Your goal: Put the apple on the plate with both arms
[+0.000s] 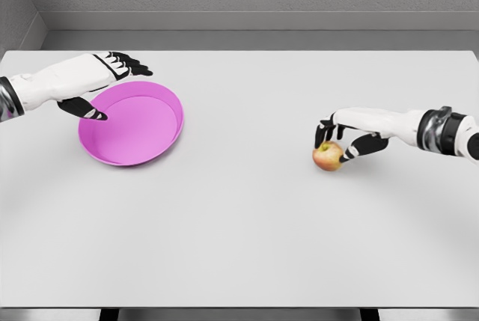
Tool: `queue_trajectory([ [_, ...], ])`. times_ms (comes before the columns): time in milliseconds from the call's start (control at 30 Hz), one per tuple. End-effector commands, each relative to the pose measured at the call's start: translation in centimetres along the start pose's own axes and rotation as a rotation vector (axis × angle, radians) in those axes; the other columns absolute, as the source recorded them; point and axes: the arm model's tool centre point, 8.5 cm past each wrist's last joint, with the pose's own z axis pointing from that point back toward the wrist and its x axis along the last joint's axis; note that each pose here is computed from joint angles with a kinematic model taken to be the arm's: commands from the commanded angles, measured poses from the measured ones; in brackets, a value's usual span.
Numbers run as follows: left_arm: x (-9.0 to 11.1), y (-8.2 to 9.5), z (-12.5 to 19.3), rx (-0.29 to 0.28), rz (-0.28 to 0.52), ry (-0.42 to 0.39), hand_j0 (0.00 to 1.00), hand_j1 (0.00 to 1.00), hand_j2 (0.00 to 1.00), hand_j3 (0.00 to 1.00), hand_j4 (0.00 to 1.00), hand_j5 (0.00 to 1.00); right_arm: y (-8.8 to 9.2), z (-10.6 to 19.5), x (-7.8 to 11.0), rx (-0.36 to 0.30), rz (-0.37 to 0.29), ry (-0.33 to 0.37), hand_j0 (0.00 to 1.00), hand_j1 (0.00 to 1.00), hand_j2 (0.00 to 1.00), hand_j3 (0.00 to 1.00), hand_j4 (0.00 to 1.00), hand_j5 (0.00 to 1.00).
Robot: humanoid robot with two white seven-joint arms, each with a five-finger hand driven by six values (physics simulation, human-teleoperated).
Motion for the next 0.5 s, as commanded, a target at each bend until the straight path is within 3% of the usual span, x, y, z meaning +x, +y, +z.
queue_trajectory([
  [0,-0.1,0.1,0.1,0.005,0.005,0.002,1.00,1.00,1.00,1.00,1.00,1.00,0.0,-0.1,0.4,-0.001,0.003,-0.013,0.45,0.45,0.45,0.45,0.45,0.45],
  [267,-0.1,0.1,0.2,0.004,0.005,0.004,1.00,1.00,1.00,1.00,1.00,1.00,0.0,-0.1,0.6,-0.001,0.012,-0.029,0.43,0.43,0.43,0.43,0.43,0.43],
  [467,-0.2,0.2,0.2,0.005,0.003,0.006,1.00,1.00,1.00,1.00,1.00,1.00,-0.5,-1.6,3.0,-0.018,0.044,-0.132,0.41,0.41,0.41,0.41,0.41,0.41],
])
